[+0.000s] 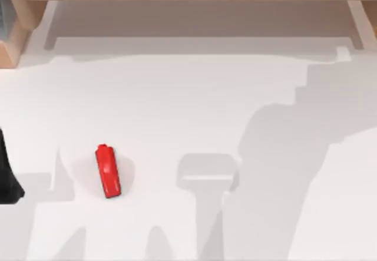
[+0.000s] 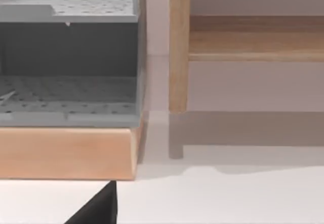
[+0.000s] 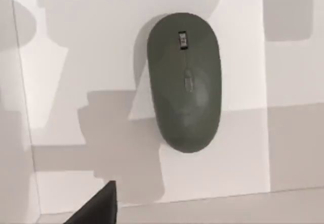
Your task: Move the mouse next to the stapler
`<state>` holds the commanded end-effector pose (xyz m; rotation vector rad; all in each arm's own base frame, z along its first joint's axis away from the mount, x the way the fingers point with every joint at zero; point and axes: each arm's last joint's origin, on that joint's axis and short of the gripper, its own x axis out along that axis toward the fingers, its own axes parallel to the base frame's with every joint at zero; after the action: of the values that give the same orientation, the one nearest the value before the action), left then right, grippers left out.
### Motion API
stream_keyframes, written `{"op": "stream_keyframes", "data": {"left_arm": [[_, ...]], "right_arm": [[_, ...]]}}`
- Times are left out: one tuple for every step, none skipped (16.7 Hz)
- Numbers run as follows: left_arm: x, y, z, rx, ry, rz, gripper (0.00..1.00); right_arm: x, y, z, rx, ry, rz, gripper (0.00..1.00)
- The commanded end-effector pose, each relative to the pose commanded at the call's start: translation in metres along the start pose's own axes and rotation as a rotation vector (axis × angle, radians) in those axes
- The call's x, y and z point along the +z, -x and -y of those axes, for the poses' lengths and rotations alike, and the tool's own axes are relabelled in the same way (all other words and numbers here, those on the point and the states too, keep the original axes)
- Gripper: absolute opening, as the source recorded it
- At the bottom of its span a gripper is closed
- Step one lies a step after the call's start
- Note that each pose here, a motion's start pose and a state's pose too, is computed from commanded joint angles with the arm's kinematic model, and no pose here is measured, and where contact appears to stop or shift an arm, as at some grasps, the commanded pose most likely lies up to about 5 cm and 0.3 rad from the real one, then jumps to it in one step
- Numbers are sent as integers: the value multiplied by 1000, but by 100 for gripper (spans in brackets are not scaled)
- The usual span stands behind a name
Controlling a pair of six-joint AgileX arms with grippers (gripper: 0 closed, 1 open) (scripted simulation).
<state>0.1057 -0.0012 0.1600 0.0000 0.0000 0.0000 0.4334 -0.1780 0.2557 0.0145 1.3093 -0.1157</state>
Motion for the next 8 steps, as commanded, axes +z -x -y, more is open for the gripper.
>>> {"op": "stream_keyframes", "data": {"left_arm": [[0, 0, 0, 0, 0, 0, 100], [0, 0, 0, 0, 0, 0, 100], [0, 0, 0, 0, 0, 0, 100], [0, 0, 0, 0, 0, 0, 100], [0, 0, 0, 0, 0, 0, 100], [0, 0, 0, 0, 0, 0, 100], [0, 0, 0, 0, 0, 0, 100], [0, 0, 0, 0, 0, 0, 100]], "right_arm": [[4, -16, 2, 14, 8, -33, 100], [8, -30, 2, 26, 18, -59, 100], [10, -44, 2, 38, 28, -84, 100], [13, -56, 1, 48, 40, -104, 100], [15, -67, 0, 57, 51, -121, 100], [17, -77, -2, 63, 63, -134, 100], [18, -85, -4, 68, 73, -143, 100], [19, -92, -5, 73, 82, -151, 100]]}}
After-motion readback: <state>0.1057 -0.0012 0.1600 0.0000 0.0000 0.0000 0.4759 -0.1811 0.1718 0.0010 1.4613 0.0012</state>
